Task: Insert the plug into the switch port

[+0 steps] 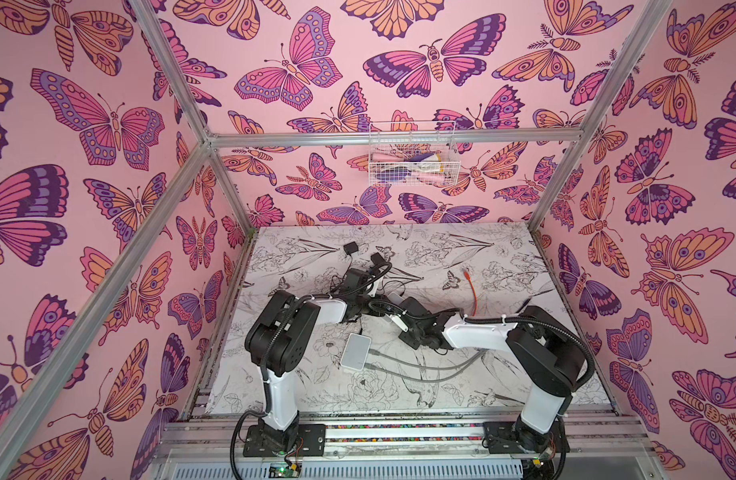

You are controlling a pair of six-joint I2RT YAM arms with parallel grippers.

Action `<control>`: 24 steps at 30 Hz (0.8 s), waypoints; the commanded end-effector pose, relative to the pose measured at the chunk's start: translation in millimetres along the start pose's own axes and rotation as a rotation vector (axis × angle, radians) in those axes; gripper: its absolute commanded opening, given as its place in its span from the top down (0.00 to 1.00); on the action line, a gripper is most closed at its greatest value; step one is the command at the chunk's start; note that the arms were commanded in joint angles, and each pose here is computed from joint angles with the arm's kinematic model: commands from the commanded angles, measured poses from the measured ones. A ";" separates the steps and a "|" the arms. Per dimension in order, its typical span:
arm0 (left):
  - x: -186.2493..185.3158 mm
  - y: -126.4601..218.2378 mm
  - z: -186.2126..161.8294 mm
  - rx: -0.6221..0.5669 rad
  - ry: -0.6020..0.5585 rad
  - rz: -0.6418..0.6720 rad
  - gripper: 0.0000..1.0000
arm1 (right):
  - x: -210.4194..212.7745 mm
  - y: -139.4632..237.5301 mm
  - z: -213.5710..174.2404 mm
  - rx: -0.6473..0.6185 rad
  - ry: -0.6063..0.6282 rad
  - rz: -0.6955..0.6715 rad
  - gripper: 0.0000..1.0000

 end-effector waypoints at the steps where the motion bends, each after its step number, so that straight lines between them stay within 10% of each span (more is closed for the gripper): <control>1: -2.0 -7.3 -68.0 0.269 0.092 -0.025 0.54 | 0.4 5.0 31.5 -0.184 -0.072 0.017 1.00; 24: -14.2 -1.3 -74.6 0.257 0.084 -0.069 0.58 | 14.0 34.0 30.2 -0.362 -0.131 0.186 1.00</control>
Point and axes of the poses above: each gripper's point midway between its finger pads, its own y axis back along the fingers, its own x axis along the line the jaws close on, z = x × y, the point moved 7 cm from there along y, back along the fingers, and after that the axes turned 8 degrees about y, right-handed, at the moved point
